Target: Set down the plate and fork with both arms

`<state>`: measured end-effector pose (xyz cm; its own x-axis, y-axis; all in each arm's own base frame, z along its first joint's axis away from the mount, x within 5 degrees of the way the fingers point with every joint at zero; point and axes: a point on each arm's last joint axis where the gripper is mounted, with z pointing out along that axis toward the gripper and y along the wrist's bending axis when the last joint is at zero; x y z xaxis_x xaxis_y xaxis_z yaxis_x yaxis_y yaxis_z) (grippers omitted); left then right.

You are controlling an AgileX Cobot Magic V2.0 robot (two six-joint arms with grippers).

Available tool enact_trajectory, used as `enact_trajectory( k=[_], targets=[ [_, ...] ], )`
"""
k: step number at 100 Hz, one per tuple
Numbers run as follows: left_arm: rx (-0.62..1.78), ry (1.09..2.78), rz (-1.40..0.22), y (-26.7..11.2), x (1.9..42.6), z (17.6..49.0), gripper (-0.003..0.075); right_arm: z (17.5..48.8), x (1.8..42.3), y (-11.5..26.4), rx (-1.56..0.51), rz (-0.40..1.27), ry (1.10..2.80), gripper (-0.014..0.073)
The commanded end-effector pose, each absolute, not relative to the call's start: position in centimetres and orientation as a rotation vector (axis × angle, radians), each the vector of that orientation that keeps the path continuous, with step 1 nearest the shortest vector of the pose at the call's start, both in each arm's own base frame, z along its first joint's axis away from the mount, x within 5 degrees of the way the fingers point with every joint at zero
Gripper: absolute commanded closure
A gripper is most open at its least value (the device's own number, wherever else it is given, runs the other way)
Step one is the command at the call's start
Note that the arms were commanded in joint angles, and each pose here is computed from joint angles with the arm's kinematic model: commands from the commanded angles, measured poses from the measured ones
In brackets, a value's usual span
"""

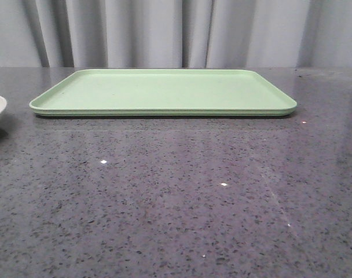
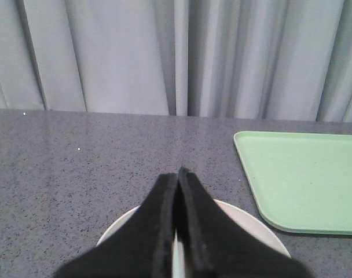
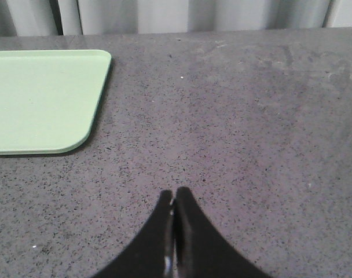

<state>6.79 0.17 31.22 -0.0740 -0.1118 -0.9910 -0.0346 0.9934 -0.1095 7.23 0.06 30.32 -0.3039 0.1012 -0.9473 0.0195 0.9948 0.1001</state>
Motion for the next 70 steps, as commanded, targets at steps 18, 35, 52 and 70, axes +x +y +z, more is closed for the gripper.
enact_trajectory(
  k=[18,35,52,70],
  targets=[
    [-0.118,1.714,-0.061,0.3,10.3,34.8,0.0741,34.4,10.8,0.1,0.081,0.065,1.902,0.0662],
    [-0.12,1.75,-0.06,0.3,11.8,35.4,0.0741,34.5,12.6,0.1,0.085,0.059,1.983,0.0659],
    [-0.122,1.775,-0.06,0.4,12.7,35.7,0.0703,34.2,13.3,0.1,0.087,0.056,2.033,0.053],
    [-0.123,1.783,-0.059,0.4,12.8,35.7,0.0466,34.2,13.3,0.1,0.087,0.056,2.034,0.0246]
  ],
)
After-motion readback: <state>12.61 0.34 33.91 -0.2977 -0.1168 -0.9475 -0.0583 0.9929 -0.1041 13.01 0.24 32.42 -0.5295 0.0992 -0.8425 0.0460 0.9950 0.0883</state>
